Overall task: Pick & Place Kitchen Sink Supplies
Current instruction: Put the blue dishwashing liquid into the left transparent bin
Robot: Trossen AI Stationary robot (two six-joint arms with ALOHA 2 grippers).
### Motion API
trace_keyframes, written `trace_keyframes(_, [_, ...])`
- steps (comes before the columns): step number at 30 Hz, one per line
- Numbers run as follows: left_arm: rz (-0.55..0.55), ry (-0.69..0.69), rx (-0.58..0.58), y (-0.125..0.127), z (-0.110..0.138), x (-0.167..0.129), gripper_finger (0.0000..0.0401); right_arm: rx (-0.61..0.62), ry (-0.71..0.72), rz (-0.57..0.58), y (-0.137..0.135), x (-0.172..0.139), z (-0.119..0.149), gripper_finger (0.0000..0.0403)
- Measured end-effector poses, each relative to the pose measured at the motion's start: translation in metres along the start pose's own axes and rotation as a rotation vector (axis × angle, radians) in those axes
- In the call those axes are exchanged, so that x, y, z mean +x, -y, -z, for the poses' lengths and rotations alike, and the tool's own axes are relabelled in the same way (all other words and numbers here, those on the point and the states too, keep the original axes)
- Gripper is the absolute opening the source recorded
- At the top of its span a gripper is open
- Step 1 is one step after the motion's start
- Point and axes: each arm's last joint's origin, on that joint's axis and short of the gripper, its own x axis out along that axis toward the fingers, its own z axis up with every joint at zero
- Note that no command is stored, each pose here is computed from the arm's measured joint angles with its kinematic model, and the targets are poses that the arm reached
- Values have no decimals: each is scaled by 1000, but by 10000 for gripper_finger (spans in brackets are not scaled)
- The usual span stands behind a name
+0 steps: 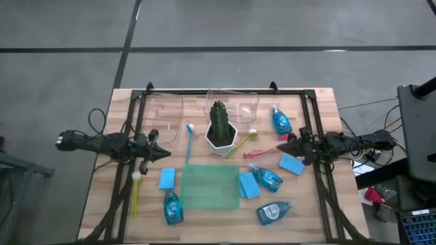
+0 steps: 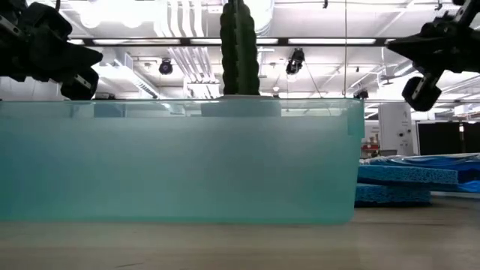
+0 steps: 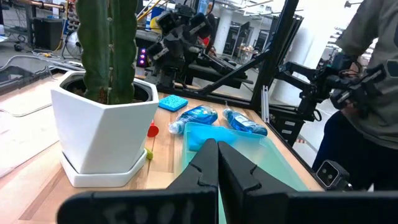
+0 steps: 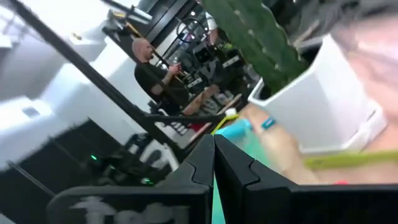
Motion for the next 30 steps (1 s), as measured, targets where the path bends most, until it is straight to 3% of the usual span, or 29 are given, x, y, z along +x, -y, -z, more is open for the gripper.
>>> trace_keyframes(5, [0, 0, 0, 0, 0, 0, 0, 160, 77, -74, -8, -1, -7, 8])
trace_keyframes(11, [0, 0, 0, 0, 0, 0, 0, 262, 93, 35, 0, 2, -4, 9])
trace_keyframes(15, [0, 0, 0, 0, 0, 0, 0, 425, -5, 117, 7, 8, 6, 30])
trace_keyframes(21, [0, 0, 0, 0, 0, 0, 0, 586, -293, 276, 11, 20, 20, 100])
trace_keyframes(26, [0, 0, 0, 0, 0, 0, 0, 580, -449, 375, -4, 35, 14, 164])
trace_keyframes(30, [0, 0, 0, 0, 0, 0, 0, 458, -525, 459, -24, 53, 1, 213])
